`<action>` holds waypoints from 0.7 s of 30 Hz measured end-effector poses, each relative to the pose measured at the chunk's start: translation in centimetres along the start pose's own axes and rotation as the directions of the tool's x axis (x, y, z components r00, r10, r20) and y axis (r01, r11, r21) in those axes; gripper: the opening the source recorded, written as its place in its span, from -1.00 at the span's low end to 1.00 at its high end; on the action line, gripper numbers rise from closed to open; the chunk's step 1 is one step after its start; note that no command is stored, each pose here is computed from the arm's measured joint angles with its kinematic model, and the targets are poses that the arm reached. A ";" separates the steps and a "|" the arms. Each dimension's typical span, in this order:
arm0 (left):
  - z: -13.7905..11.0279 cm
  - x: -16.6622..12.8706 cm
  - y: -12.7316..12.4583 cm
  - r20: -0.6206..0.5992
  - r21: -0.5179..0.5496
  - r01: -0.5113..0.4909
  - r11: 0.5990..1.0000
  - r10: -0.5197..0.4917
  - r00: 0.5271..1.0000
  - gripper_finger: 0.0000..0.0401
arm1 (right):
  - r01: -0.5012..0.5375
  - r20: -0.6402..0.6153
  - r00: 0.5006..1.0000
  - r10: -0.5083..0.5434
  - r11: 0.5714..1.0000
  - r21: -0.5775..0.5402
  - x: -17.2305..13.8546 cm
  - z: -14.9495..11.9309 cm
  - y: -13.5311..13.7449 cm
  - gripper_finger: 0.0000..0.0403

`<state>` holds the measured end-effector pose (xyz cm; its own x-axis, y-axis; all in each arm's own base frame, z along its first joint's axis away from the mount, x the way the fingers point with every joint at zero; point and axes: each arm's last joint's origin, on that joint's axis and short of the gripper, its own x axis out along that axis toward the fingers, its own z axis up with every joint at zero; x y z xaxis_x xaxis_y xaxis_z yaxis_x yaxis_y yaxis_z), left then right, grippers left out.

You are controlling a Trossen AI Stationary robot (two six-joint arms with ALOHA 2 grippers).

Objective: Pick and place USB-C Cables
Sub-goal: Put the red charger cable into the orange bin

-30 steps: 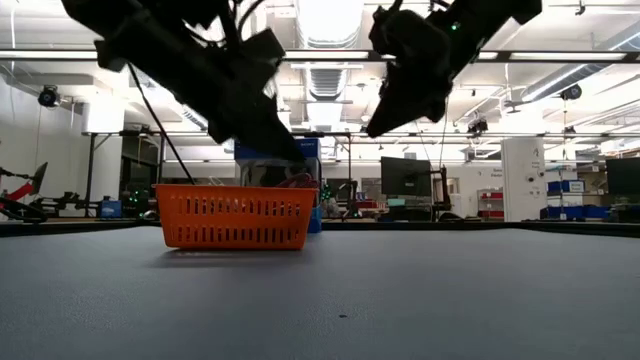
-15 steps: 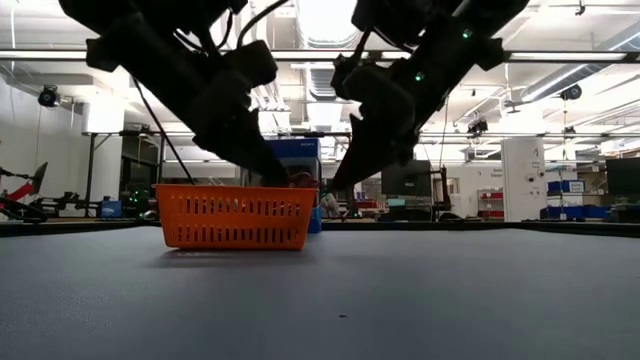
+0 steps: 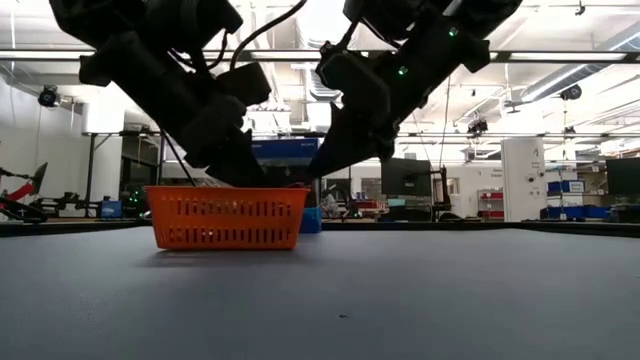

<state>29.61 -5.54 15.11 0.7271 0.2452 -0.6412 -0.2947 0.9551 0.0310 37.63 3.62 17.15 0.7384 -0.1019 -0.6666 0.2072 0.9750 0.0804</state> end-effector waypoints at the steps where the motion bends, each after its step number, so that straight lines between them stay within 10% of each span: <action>1: -0.1 0.0 0.0 -0.003 -0.003 -0.002 1.000 0.002 1.000 -1.00 | -0.001 0.006 1.000 0.001 1.000 0.002 0.0 0.1 0.0 -0.96; 21: -2.0 0.2 0.7 -0.044 -0.020 -0.041 0.999 0.040 0.998 -1.00 | 0.010 -0.020 1.000 -0.010 1.000 -0.015 -1.4 0.7 -0.3 -0.96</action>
<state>28.31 -5.13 13.51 0.6865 0.2755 -0.6729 -0.3365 0.9408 0.0419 37.00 3.34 18.54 0.7232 -0.1075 -0.6822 0.2045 0.9768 0.0629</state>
